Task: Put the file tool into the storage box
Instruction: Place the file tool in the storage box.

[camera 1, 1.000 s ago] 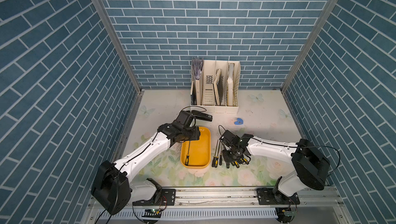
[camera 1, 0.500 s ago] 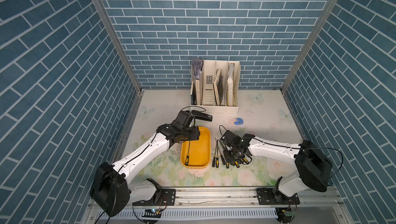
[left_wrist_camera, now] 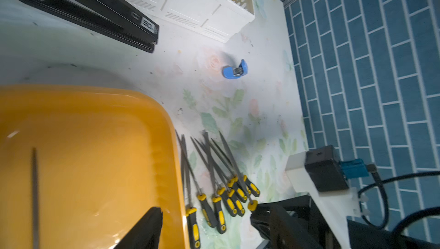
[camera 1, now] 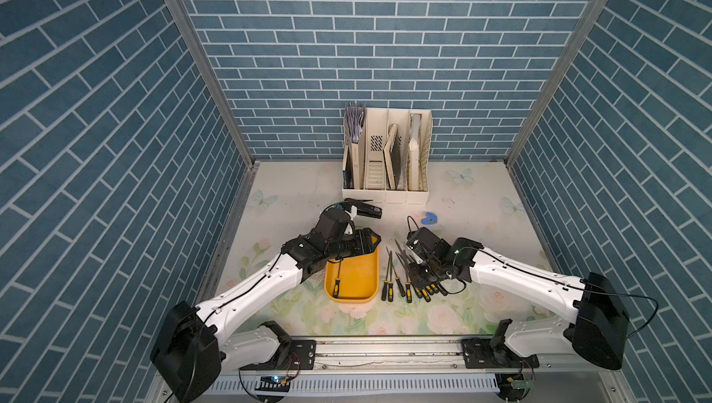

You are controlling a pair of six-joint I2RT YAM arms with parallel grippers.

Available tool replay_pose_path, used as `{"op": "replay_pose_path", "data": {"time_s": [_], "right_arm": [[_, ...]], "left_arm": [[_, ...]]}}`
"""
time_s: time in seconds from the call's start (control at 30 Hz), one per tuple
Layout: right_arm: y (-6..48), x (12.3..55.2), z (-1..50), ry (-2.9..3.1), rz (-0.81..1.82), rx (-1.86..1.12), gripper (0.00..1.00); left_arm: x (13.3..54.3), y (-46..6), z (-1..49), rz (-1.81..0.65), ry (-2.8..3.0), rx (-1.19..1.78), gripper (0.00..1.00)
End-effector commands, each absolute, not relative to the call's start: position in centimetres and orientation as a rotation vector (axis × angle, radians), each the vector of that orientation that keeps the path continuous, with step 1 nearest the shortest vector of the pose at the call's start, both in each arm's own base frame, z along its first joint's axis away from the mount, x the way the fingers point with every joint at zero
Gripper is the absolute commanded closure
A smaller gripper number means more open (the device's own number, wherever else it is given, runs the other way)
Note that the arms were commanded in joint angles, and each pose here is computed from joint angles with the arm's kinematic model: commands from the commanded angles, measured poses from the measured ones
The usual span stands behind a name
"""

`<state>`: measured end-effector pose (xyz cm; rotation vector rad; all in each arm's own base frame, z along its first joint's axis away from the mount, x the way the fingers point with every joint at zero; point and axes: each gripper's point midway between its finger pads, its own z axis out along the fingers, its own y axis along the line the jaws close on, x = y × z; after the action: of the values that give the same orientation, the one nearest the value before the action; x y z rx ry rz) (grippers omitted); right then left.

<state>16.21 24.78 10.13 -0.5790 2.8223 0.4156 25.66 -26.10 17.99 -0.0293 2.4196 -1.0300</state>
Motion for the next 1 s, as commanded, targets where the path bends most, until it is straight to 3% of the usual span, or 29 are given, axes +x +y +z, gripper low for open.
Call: {"op": "replay_pose_path", "data": {"time_s": [0.0,0.33,0.5,0.63,0.7,0.8,0.97], "right_arm": [[26.8,16.1,11.7,2.775,0.535,-0.650,0.87],[30.2,13.9,14.1,2.703,0.784,-0.696,0.88],[31.0,13.4,15.3,2.671,0.850,-0.688,0.88],[31.1,13.3,16.0,2.658,0.871,-0.684,0.89],[31.1,13.3,16.0,2.661,0.871,-0.689,0.89],[31.2,13.3,15.5,2.673,0.856,-0.696,0.88],[31.9,13.5,15.4,2.672,0.861,-0.719,0.77]], "left_arm": [[25.9,-27.9,19.2,-1.202,2.335,-0.140,0.23],[26.8,-28.4,16.0,-1.112,2.376,-0.243,0.24],[27.3,-28.4,14.7,-1.059,2.411,-0.263,0.29],[27.6,-28.1,13.7,-1.017,2.424,-0.292,0.49],[27.8,-28.1,13.8,-1.015,2.417,-0.305,0.73],[28.0,-28.2,13.9,-1.003,2.423,-0.297,1.00],[27.6,-27.7,14.3,-0.969,2.433,-0.258,1.00]]}}
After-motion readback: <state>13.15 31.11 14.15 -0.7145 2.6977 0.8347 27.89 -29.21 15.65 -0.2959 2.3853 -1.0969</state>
